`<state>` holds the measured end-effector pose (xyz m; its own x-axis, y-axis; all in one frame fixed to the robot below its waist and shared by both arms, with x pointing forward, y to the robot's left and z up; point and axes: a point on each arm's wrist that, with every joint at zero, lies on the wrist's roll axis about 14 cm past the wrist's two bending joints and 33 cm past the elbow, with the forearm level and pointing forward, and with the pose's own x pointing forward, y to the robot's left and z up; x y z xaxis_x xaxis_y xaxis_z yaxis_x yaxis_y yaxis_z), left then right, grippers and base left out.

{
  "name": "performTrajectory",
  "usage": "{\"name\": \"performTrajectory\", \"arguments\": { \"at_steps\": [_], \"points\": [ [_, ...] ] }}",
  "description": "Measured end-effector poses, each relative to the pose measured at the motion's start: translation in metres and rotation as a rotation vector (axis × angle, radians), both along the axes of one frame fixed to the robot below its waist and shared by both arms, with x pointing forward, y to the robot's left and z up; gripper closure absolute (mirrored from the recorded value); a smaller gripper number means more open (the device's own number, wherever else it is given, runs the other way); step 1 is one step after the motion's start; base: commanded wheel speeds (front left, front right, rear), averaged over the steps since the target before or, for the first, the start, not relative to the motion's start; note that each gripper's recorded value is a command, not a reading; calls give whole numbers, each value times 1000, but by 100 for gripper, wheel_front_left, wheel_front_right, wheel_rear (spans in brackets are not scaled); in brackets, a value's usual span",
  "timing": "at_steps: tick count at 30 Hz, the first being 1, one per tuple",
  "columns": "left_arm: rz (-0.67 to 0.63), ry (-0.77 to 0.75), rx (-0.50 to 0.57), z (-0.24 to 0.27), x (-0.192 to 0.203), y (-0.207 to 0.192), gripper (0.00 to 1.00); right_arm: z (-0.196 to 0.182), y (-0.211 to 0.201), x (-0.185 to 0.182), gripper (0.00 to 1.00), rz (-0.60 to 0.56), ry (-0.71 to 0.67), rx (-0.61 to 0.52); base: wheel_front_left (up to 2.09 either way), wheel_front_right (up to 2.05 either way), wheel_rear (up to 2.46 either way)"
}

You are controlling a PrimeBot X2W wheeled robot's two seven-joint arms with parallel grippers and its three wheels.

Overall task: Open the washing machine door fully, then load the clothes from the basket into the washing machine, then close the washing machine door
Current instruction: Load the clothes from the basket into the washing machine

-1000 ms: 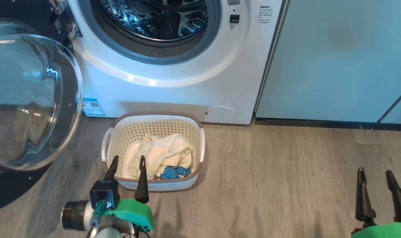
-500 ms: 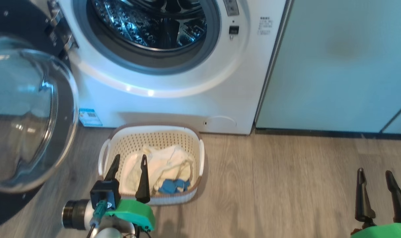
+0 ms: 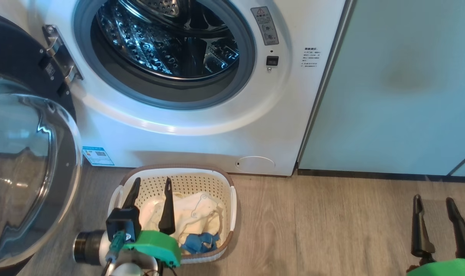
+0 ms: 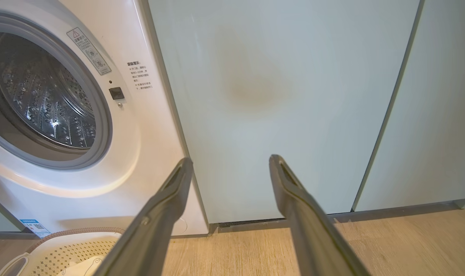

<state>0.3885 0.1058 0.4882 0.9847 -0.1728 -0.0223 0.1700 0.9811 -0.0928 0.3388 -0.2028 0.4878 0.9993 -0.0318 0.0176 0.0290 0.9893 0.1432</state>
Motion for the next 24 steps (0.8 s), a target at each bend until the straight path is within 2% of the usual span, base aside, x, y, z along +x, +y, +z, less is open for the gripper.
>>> {"name": "performTrajectory", "arguments": {
  "at_steps": [24],
  "points": [
    [5, 38, 5, -12, -2, 2, 0, -1, 2, 1, 0, 5, 4, 0, 1, -1, 0]
  ]
}}
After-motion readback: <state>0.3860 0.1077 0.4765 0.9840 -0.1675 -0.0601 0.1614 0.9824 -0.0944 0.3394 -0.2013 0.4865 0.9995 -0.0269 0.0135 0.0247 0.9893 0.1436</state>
